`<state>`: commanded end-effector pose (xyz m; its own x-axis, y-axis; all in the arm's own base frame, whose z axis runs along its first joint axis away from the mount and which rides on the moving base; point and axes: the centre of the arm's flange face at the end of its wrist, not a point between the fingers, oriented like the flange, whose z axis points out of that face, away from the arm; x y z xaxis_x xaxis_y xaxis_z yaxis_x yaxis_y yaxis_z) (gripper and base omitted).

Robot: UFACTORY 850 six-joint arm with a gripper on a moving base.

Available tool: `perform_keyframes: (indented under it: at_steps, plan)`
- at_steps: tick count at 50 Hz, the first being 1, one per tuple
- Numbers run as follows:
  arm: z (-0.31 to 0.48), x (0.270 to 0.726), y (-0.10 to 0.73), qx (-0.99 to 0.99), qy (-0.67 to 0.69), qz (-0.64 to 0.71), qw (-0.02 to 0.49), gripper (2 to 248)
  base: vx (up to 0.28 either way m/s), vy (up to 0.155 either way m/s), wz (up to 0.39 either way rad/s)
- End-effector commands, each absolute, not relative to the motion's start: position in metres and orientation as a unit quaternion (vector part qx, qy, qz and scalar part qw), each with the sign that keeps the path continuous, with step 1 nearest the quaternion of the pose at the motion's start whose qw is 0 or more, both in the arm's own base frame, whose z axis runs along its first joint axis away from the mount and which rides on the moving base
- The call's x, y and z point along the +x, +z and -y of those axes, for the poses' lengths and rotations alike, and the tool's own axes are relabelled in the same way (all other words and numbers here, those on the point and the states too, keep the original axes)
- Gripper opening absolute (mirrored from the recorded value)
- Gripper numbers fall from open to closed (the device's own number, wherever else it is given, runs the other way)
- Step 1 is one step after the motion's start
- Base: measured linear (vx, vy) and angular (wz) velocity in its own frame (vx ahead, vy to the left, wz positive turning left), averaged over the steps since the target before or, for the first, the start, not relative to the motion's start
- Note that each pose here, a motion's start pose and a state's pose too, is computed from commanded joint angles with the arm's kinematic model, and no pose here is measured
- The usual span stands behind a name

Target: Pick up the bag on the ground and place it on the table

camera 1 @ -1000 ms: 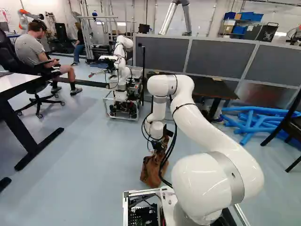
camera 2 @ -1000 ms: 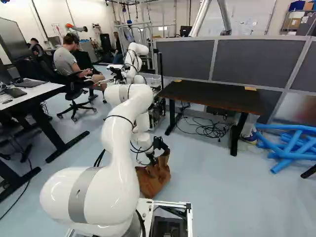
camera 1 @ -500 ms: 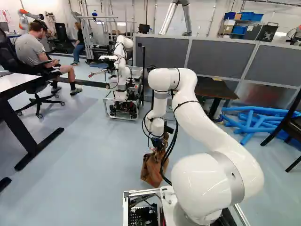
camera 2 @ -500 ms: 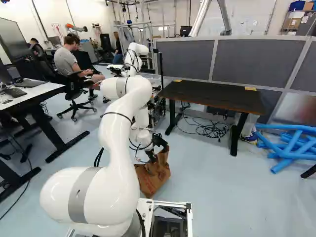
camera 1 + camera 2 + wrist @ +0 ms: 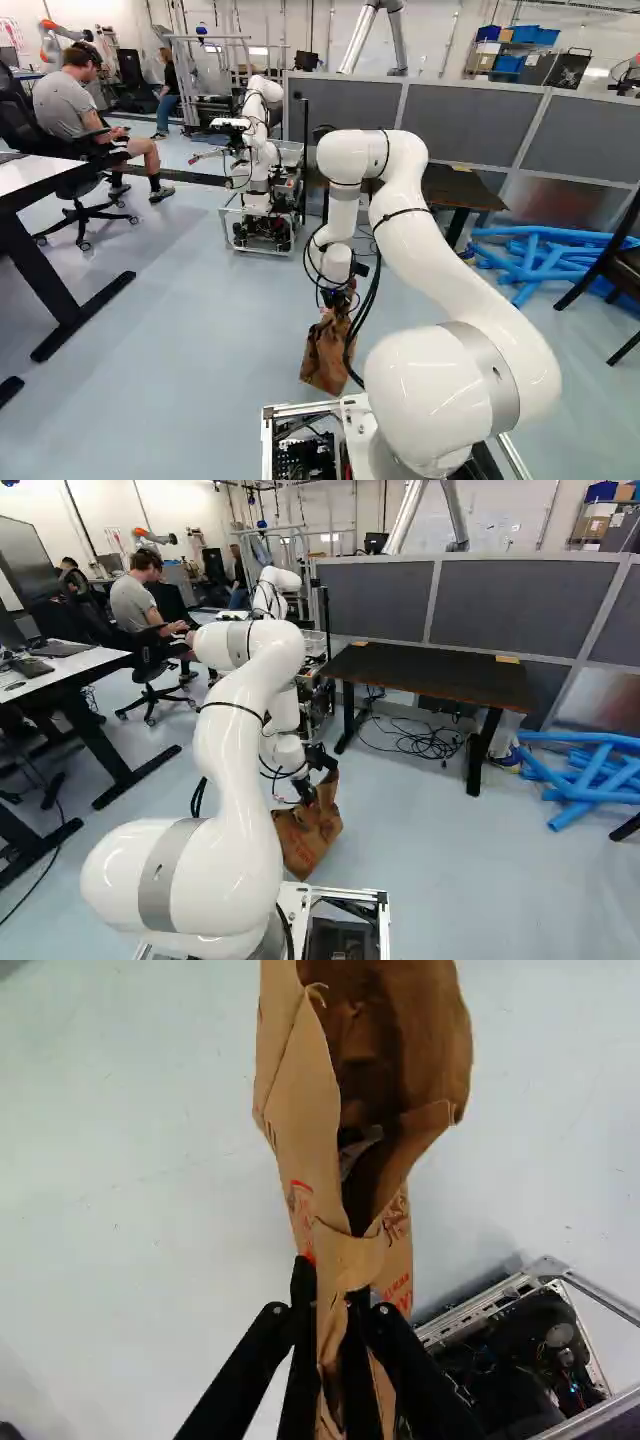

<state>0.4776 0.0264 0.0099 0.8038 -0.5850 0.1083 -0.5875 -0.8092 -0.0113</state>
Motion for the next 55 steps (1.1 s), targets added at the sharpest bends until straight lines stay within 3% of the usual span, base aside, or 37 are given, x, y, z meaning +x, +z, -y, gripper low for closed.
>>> perform_keyframes:
  at_steps: [55]
  plan:
    - [-0.028, 0.458, 0.092, 0.95, 0.048, 0.308, 0.0, 21, 0.0, 0.0, 0.0]
